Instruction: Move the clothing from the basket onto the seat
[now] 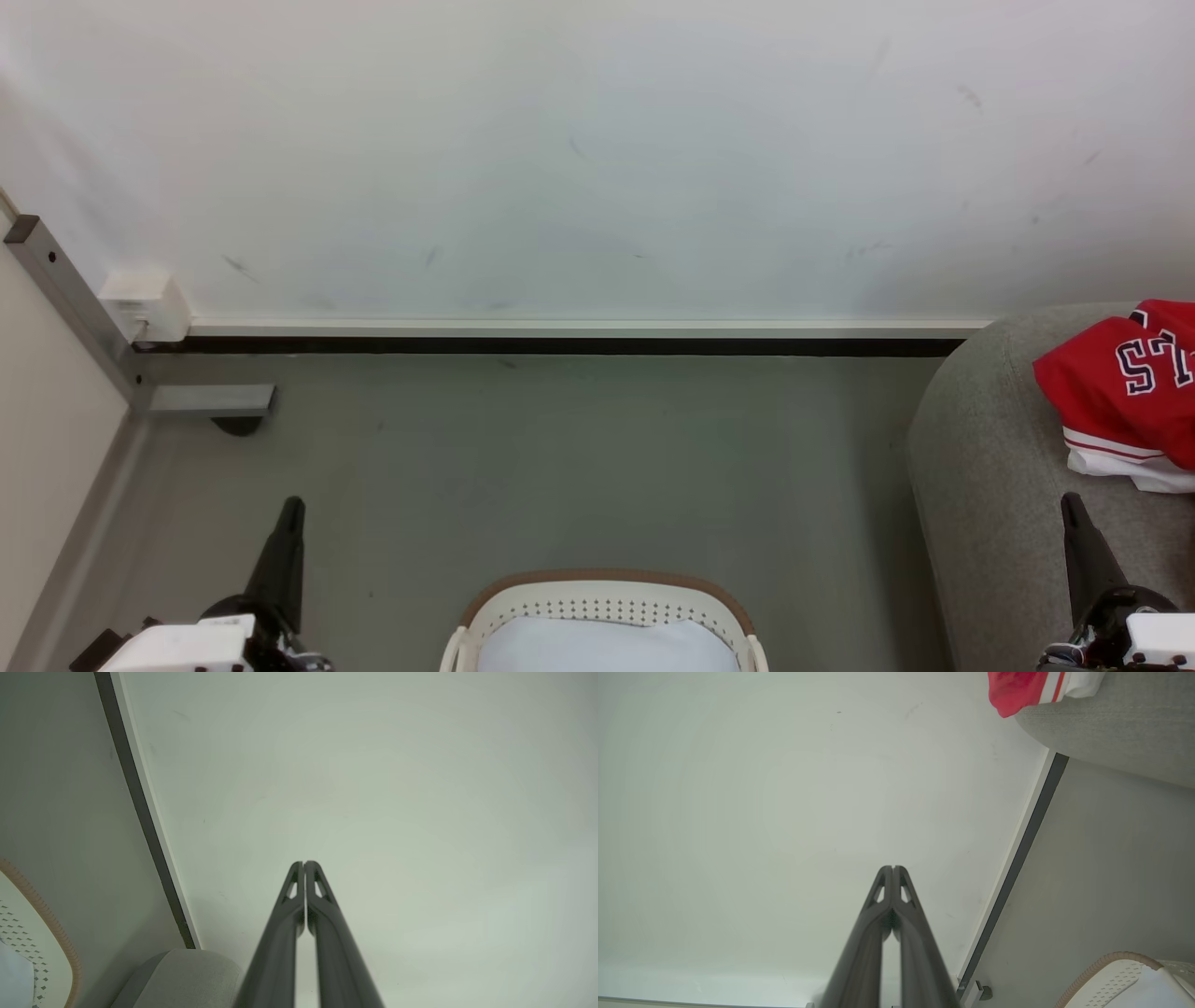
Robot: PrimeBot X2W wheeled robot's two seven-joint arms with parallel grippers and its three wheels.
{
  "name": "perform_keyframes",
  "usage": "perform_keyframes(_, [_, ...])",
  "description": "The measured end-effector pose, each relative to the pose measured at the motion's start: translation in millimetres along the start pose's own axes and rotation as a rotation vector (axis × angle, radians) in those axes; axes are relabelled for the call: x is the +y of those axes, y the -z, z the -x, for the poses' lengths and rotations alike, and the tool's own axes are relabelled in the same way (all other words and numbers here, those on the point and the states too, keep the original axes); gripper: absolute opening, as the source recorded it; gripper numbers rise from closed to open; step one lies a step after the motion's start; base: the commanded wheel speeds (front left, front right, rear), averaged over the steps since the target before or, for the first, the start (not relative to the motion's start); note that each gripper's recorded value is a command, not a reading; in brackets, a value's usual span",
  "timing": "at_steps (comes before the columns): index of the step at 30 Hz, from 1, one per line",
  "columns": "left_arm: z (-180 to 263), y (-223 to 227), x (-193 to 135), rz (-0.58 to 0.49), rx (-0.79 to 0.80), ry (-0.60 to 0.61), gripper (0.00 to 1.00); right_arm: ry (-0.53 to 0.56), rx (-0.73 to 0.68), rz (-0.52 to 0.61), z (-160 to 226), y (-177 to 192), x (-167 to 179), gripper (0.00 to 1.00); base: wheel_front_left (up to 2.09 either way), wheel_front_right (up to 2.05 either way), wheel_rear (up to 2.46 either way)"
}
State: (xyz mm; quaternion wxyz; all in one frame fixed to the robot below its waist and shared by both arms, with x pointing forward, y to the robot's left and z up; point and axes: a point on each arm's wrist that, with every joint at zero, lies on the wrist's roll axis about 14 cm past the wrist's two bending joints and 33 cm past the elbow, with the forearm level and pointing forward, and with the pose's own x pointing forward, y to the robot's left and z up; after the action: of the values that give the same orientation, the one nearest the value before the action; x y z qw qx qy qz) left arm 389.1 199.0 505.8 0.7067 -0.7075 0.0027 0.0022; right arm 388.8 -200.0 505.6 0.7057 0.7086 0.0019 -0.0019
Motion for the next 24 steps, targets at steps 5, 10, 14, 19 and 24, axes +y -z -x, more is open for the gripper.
perform_keyframes(5, [0.0, 0.0, 0.0, 0.000, 0.000, 0.000, 0.00, 0.000, 0.000, 0.000, 0.0, 0.0, 0.0, 0.00, 0.00, 0.00, 0.00])
perform_keyframes(10, [0.0, 0.0, 0.0, 0.000, 0.000, 0.000, 0.00, 0.000, 0.000, 0.000, 0.0, 0.0, 0.1, 0.00, 0.00, 0.00, 0.00])
perform_keyframes(14, [0.0, 0.0, 0.0, 0.000, 0.000, 0.000, 0.00, 0.000, 0.000, 0.000, 0.0, 0.0, 0.1, 0.00, 0.00, 0.00, 0.00])
perform_keyframes(19, [0.0, 0.0, 0.0, 0.000, 0.000, 0.000, 0.00, 0.000, 0.000, 0.000, 0.0, 0.1, 0.1, 0.00, 0.00, 0.00, 0.00])
perform_keyframes(24, [0.0, 0.0, 0.0, 0.000, 0.000, 0.000, 0.00, 0.000, 0.000, 0.000, 0.0, 0.1, 0.1, 0.00, 0.00, 0.00, 0.00])
